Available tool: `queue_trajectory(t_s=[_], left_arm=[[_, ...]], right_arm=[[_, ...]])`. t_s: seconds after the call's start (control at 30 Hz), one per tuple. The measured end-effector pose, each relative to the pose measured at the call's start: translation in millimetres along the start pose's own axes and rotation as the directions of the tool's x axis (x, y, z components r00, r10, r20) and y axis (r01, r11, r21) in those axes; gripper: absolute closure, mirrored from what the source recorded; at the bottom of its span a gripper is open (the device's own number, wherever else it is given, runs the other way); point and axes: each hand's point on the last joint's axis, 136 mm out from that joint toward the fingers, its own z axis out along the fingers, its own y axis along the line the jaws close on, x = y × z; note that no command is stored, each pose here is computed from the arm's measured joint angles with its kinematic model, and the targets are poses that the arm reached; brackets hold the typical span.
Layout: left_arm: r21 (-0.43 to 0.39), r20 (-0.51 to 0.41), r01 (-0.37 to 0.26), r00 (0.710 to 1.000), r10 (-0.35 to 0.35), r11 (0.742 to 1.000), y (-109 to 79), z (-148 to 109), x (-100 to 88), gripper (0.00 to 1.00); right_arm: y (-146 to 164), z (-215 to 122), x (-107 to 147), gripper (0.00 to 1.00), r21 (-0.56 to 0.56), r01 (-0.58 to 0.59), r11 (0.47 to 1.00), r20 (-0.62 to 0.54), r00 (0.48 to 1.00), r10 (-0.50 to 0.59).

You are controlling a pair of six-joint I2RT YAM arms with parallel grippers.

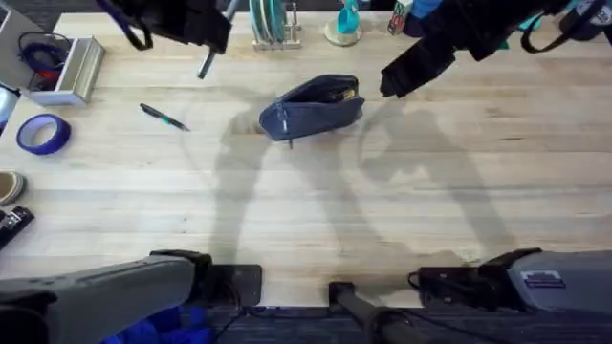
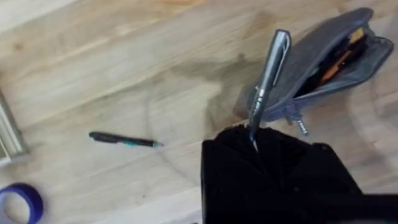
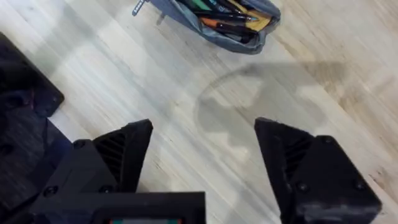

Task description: Unzip the bag, pick up the pens from the table one at a time and place them inside, then zip the bag closed.

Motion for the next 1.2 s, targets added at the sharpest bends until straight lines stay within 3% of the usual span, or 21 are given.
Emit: queue_trajectory(t_s=[0.23,0.5,0.67,0.87,1.2], left_arm=[[0.044,0.025,-0.174,0.985,0.173,0.984,-31.9,-2.6,-9.1,0.958],[0.090,0.066,-0.340,0.940,0.335,0.936,-65.8,-3.2,-15.4,0.958],[0.148,0.129,-0.411,0.910,0.394,0.900,-81.1,-5.7,-21.7,0.958],[0.224,0.207,-0.507,0.859,0.467,0.833,-99.9,-5.9,-26.5,0.958],[0.319,0.223,-0.574,0.819,0.529,0.754,-115.6,26.6,-27.7,0.958]], right_arm=[[0.0,0.0,-0.1,0.005,0.000,0.000,1.000,0.000,1.000,0.000],[0.0,0.0,-0.1,0.005,0.000,0.000,1.000,0.000,1.000,0.000],[0.0,0.0,0.0,0.005,0.000,0.000,1.000,0.000,1.000,0.000],[0.0,0.0,-0.1,0.006,0.000,0.000,1.000,0.000,1.000,0.000],[0.0,0.0,0.0,0.005,0.000,0.000,1.000,0.000,1.000,0.000]])
